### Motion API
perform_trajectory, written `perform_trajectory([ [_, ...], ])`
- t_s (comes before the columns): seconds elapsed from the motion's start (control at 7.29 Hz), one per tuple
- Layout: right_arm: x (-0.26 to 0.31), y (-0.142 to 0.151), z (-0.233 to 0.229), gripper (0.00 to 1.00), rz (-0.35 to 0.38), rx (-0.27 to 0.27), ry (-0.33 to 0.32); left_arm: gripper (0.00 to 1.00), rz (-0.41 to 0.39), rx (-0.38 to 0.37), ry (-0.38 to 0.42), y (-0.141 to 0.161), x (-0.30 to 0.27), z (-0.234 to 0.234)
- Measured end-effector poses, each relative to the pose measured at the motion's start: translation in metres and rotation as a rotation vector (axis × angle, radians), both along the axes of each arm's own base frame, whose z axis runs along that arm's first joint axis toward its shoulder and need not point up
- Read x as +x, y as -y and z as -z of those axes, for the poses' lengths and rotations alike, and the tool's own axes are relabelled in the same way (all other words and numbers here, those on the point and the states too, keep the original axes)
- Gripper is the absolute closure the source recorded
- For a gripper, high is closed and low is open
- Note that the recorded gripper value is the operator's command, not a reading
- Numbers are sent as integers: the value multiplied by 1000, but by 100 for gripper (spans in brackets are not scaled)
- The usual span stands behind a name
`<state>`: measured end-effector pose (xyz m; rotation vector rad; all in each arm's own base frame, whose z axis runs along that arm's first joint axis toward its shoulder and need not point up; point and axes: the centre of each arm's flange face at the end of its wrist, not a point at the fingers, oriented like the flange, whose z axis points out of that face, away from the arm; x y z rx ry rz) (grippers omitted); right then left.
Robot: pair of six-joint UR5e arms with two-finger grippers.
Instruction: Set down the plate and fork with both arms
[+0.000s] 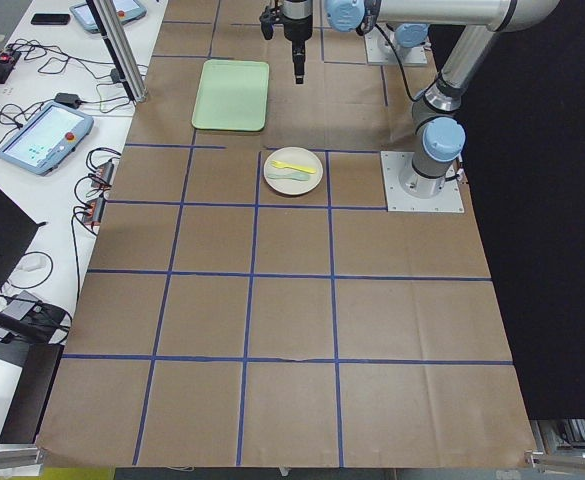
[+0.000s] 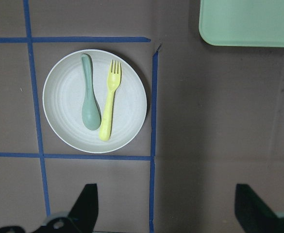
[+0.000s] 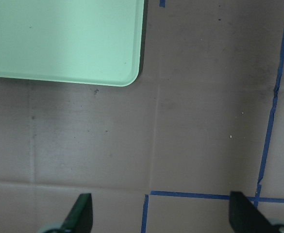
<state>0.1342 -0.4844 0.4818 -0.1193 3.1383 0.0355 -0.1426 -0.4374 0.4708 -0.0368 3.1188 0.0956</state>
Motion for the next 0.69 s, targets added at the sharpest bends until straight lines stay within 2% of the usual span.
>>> perform_trajectory([
  [0.69, 0, 0, 0, 0, 0, 0, 0, 0, 13, 2, 0, 2, 8, -1],
])
